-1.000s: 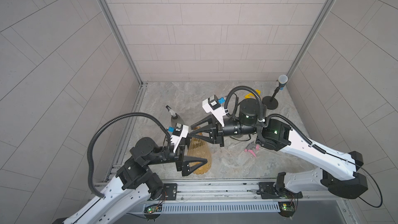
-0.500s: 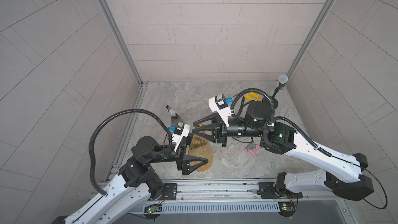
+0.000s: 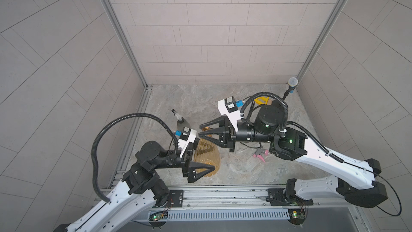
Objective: Attach spray nozzles to spray bottles
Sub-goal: Pick up the spray bottle from the center of the board.
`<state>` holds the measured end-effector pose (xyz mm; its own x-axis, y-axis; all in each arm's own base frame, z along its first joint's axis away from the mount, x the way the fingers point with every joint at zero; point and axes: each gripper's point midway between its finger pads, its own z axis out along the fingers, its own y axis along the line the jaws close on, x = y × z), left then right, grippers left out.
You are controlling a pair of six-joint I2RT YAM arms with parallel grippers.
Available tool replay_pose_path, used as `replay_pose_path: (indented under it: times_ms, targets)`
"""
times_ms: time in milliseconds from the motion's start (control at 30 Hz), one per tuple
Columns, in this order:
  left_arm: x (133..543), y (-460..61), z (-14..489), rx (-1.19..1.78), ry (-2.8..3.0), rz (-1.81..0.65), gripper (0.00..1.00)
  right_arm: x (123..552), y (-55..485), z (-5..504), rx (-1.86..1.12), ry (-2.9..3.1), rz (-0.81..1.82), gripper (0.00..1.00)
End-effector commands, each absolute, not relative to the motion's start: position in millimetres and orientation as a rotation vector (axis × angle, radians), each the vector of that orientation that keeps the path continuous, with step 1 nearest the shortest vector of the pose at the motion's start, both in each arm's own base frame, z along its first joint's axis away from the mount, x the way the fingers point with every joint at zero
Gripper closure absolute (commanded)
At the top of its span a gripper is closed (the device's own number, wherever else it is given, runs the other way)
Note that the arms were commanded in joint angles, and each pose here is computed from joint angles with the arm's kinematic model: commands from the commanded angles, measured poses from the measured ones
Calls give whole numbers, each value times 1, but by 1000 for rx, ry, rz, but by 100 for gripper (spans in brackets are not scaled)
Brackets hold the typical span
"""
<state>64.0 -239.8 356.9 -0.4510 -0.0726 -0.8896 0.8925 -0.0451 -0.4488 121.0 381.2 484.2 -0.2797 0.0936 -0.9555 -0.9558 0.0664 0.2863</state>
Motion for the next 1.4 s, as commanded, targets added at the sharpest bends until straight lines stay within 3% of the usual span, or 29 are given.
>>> replay_pose_path:
  times_ms: [0, 300, 433, 600, 767, 967, 1133, 1233, 1367]
  targets:
    - [53, -238, 356, 969, 1454, -1629, 2, 121, 368, 528, -866, 1225, 1381, 100]
    - [51, -238, 357, 982, 1445, -1635, 14, 121, 369, 526, -875, 1232, 1382, 100]
    - [51, -238, 358, 985, 1440, -1635, 24, 121, 368, 528, -874, 1230, 1381, 100]
    - [50, -238, 359, 989, 1434, -1635, 54, 121, 368, 529, -873, 1231, 1379, 100]
    - [50, -236, 360, 992, 1424, -1617, 100, 122, 368, 530, -869, 1236, 1378, 99]
    - [54, -233, 356, 989, 1449, -1548, 100, 125, 357, 536, -856, 1240, 1320, 51]
    - [59, -229, 354, 970, 1479, -1479, 100, 136, 320, 549, -764, 1255, 1199, 26]
    - [70, -225, 346, 941, 1540, -1384, 100, 150, 286, 536, -677, 1352, 1074, 24]
    - [86, -219, 334, 898, 1629, -1243, 100, 177, 239, 476, -555, 1611, 848, 25]
